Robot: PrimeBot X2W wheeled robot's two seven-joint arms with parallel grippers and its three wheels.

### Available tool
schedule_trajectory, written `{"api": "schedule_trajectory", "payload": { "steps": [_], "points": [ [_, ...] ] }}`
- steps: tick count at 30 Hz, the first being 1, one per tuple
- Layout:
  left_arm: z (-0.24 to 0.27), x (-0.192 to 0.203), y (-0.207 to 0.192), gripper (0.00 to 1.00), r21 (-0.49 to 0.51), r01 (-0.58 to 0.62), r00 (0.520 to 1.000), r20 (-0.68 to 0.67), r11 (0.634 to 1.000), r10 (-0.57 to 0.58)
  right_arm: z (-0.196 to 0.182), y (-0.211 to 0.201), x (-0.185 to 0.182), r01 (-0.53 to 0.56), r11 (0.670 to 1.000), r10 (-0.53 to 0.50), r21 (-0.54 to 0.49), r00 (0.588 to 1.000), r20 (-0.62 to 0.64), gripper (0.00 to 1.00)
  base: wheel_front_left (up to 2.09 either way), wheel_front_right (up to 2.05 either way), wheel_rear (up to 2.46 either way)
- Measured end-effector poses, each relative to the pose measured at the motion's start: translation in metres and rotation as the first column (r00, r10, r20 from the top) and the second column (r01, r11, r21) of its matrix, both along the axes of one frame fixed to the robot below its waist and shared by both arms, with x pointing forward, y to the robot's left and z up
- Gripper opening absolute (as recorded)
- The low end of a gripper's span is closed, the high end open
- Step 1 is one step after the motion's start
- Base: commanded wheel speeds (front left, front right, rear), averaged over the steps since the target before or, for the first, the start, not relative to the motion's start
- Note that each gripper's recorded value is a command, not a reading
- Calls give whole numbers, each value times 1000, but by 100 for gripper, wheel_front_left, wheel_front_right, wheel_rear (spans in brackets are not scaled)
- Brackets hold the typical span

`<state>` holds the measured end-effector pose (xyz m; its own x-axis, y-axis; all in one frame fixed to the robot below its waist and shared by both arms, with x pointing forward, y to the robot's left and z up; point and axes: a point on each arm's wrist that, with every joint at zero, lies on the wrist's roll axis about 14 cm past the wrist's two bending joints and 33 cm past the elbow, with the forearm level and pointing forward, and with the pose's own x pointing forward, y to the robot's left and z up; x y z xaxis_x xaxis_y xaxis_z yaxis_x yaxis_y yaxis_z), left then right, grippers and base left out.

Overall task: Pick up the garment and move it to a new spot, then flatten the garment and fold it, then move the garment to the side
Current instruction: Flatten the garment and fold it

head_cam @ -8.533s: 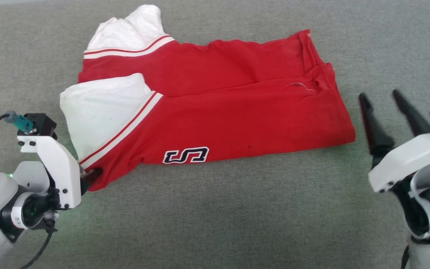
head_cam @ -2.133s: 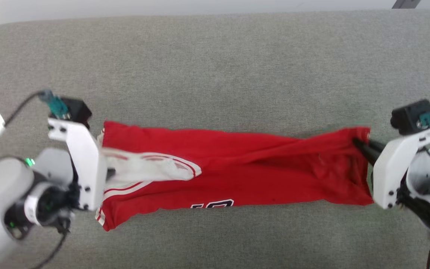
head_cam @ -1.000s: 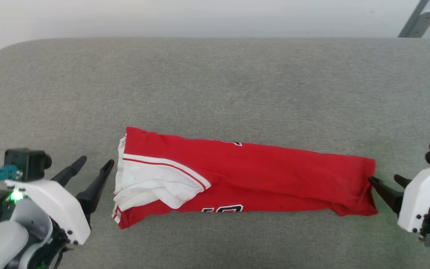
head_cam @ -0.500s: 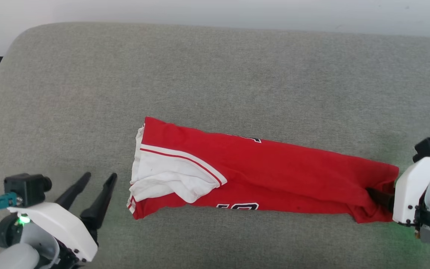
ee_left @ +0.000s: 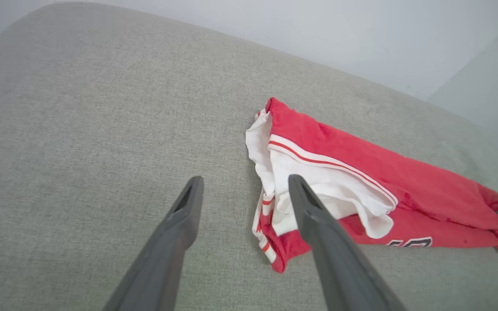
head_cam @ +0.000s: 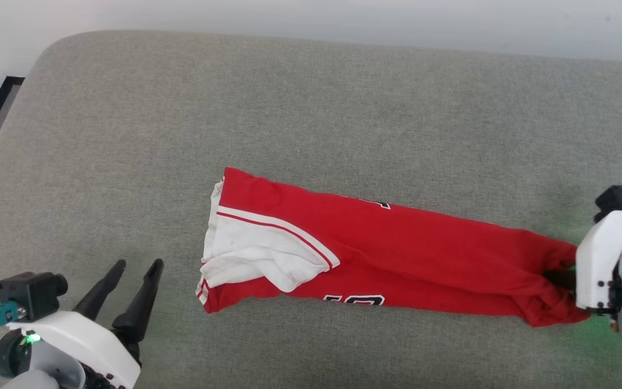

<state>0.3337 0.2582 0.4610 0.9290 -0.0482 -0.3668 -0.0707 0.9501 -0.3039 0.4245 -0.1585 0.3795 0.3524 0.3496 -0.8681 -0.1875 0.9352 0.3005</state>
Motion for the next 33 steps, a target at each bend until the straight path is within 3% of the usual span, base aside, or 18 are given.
{"api": "schedule_trajectory", "payload": {
  "steps": [9,19,27,33],
  "points": [
    [17,-5,14,100,42,-67,991,120,997,62,29,-61,19,133,989,-126,-64,987,95,0,0,0,0],
    [18,-20,30,100,52,-145,969,208,988,131,52,-132,21,289,940,-258,-179,950,175,0,0,0,0],
    [8,-37,39,100,18,-201,954,229,979,191,79,-102,22,214,967,-176,-139,954,244,0,0,0,0],
    [-1,-49,35,100,-7,-219,948,237,976,214,97,-23,7,-2,996,28,-88,954,298,0,0,0,0]
  ]
}}
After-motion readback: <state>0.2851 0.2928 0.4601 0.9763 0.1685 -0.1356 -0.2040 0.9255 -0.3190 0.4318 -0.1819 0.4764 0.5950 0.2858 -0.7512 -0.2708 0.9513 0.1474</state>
